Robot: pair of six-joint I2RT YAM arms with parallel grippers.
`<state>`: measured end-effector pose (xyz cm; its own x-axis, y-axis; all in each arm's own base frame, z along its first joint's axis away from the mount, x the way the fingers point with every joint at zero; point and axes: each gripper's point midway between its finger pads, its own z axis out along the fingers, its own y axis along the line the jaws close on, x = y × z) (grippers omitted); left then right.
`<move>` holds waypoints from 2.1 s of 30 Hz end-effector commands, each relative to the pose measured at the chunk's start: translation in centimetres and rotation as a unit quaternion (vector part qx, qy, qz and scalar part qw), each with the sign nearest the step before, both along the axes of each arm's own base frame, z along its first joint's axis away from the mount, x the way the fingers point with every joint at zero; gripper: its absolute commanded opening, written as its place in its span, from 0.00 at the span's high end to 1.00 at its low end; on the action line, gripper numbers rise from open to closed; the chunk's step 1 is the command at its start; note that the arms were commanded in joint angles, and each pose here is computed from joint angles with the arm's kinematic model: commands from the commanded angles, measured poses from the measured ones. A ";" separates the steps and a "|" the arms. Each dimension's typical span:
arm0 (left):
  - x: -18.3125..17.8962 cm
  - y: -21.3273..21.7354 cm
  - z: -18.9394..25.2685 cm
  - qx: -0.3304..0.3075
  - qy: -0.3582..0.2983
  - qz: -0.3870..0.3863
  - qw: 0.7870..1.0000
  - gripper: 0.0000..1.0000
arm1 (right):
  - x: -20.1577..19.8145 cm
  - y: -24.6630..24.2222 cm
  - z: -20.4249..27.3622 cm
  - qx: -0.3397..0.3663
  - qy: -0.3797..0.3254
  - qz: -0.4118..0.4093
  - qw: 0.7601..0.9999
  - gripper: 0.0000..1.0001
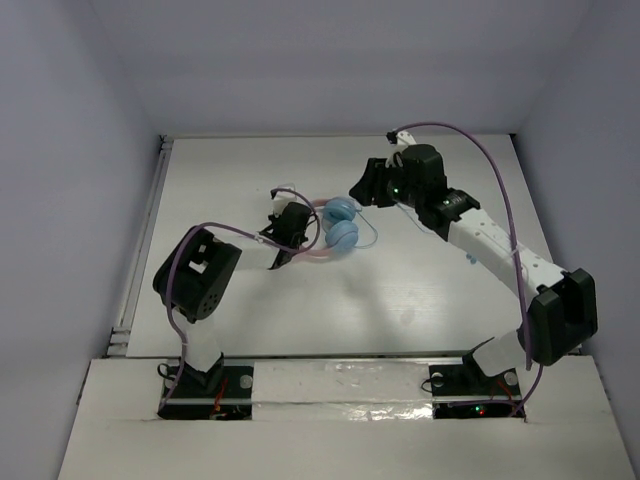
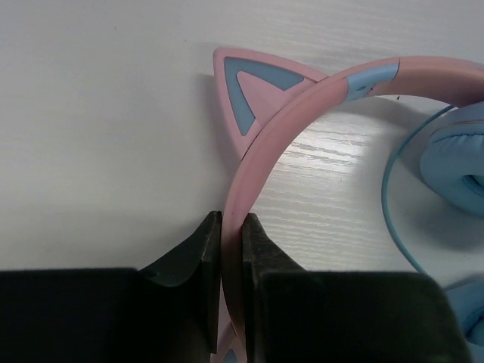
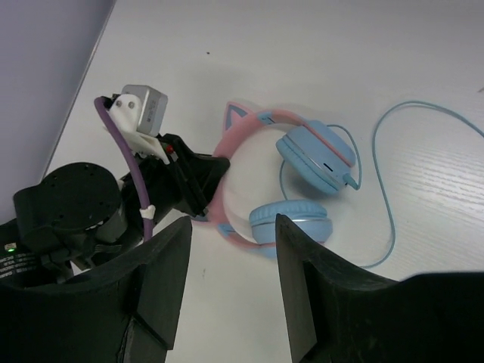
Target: Wrap the headphones
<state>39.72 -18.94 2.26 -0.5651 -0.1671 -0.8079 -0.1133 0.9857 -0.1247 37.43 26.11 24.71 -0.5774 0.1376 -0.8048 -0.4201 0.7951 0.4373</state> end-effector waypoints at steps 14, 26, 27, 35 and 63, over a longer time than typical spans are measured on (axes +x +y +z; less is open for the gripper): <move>-3.0 2.5 22.4 -0.047 -0.119 -0.033 0.991 1.00 | -1.6 -4.6 9.4 0.070 -0.211 -0.079 0.972 1.00; -4.9 6.3 41.3 -0.023 -0.205 -0.118 0.971 1.00 | -2.1 -3.1 7.3 0.016 -0.267 0.009 0.964 0.88; -4.7 6.3 42.0 -0.024 -0.211 -0.122 0.970 1.00 | -2.2 -2.5 7.2 0.015 -0.271 0.030 0.962 0.71; -4.0 3.4 47.2 -0.073 -0.243 -0.222 0.942 1.00 | -3.6 0.7 2.4 -0.030 -0.223 0.171 0.959 0.09; -8.5 3.5 58.3 -0.159 -0.350 -0.287 0.877 1.00 | 6.5 0.2 -8.0 -0.067 -0.178 0.030 0.981 0.16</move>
